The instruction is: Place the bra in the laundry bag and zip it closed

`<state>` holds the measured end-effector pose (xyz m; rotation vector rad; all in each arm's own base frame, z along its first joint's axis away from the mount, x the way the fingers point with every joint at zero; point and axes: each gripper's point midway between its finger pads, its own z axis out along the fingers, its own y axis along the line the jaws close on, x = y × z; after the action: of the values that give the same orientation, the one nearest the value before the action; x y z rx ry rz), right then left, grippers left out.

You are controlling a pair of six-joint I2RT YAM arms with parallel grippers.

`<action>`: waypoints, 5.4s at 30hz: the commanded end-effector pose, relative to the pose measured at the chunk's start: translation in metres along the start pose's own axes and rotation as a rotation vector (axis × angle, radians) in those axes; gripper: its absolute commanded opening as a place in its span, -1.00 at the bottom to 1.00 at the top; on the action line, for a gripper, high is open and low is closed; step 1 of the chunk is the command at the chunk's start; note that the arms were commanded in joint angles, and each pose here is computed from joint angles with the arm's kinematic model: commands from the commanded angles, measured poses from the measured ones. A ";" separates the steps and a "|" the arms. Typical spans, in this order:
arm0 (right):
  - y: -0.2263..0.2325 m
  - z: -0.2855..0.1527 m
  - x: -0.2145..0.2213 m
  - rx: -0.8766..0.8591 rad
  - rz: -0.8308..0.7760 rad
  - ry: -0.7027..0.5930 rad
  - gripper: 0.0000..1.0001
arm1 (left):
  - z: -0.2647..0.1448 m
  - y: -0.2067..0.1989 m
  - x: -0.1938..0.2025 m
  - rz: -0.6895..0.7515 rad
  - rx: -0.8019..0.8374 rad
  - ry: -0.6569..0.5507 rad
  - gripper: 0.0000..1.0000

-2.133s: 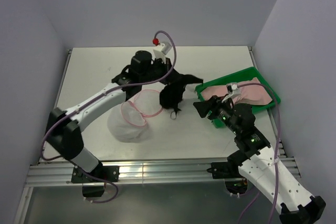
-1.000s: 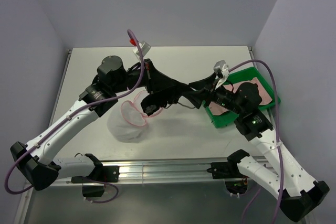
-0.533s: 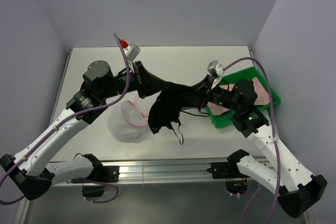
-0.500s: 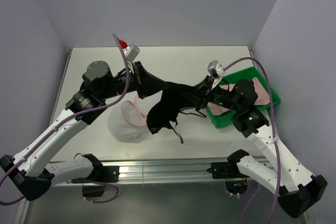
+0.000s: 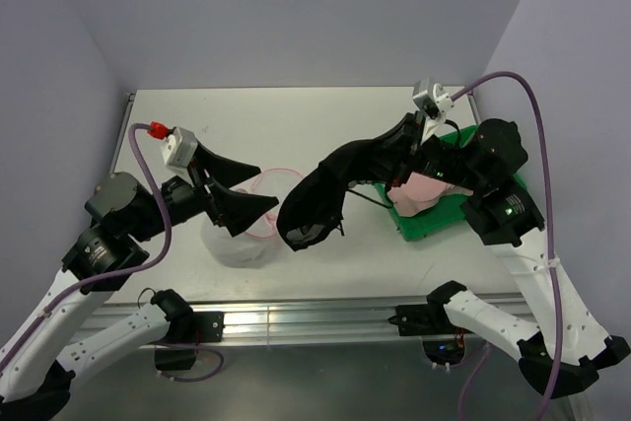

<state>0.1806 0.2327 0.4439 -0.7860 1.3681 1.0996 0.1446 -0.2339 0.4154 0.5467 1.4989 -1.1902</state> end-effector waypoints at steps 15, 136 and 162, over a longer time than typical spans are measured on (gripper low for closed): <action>-0.015 0.020 0.002 0.082 0.053 0.114 -1.00 | 0.040 0.004 0.046 0.022 0.048 0.102 0.99; -0.086 0.101 0.098 0.225 0.345 -0.059 -1.00 | -0.089 0.227 0.162 -0.226 -1.173 0.152 0.25; -0.073 0.071 0.078 0.285 0.330 -0.164 -1.00 | -0.003 0.180 0.154 -0.283 -0.631 -0.004 -1.00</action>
<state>0.2634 0.2837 0.3634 -0.2857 1.5289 1.1362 0.2499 -0.1971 0.1776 -0.0825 2.0120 -0.7403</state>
